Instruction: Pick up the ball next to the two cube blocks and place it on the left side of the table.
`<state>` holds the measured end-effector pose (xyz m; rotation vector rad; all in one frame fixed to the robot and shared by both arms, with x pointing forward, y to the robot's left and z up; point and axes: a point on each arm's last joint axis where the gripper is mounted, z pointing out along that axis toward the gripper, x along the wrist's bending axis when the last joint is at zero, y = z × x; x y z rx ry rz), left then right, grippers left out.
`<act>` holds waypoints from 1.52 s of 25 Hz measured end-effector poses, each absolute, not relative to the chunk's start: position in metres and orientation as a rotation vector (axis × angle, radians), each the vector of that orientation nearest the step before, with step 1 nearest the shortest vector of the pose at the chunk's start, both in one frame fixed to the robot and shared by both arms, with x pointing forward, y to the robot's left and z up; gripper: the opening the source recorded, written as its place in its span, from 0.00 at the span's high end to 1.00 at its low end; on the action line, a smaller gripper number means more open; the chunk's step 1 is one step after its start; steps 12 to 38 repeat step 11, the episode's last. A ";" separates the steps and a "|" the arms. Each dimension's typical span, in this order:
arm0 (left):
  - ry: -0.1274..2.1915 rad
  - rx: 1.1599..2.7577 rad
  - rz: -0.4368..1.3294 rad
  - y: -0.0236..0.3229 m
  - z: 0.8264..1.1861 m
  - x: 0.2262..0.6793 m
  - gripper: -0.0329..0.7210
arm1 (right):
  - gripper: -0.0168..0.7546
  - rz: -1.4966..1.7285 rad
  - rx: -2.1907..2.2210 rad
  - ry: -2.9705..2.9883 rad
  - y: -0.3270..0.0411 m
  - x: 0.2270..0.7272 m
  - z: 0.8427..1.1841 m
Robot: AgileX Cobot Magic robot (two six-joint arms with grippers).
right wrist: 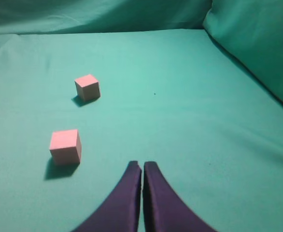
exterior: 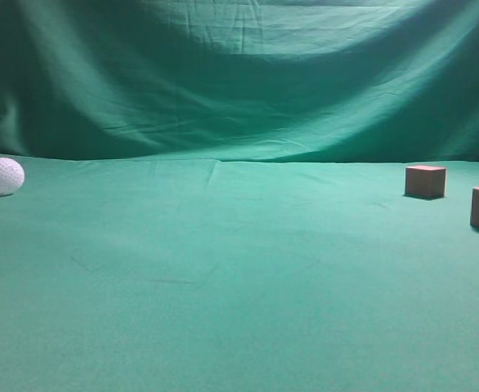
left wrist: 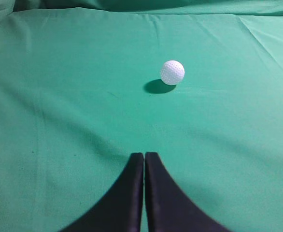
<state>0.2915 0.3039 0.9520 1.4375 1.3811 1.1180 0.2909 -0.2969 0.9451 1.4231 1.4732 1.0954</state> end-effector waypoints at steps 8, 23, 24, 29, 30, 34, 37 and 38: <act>1.381 1.438 1.118 0.304 0.952 0.291 0.96 | 0.98 1.090 1.419 1.478 -0.297 0.291 0.945; 1.381 1.438 1.118 0.304 0.952 0.291 0.96 | 0.98 1.089 1.418 1.479 -0.297 0.291 0.945; 1.381 1.438 1.118 0.304 0.952 0.291 0.96 | 0.98 1.089 1.418 1.479 -0.297 0.291 0.945; 1.381 1.438 1.118 0.304 0.952 0.291 0.96 | 0.98 1.089 1.418 1.479 -0.297 0.291 0.945; 1.381 1.438 1.118 0.304 0.952 0.291 0.96 | 0.98 1.089 1.418 1.479 -0.297 0.291 0.945; 1.381 1.438 1.118 0.304 0.952 0.291 0.96 | 0.98 1.089 1.418 1.479 -0.297 0.291 0.945; 1.381 1.438 1.118 0.304 0.952 0.291 0.96 | 0.98 1.089 1.418 1.479 -0.297 0.291 0.945; 1.381 1.438 1.118 0.304 0.952 0.291 0.96 | 0.98 1.089 1.418 1.479 -0.297 0.291 0.945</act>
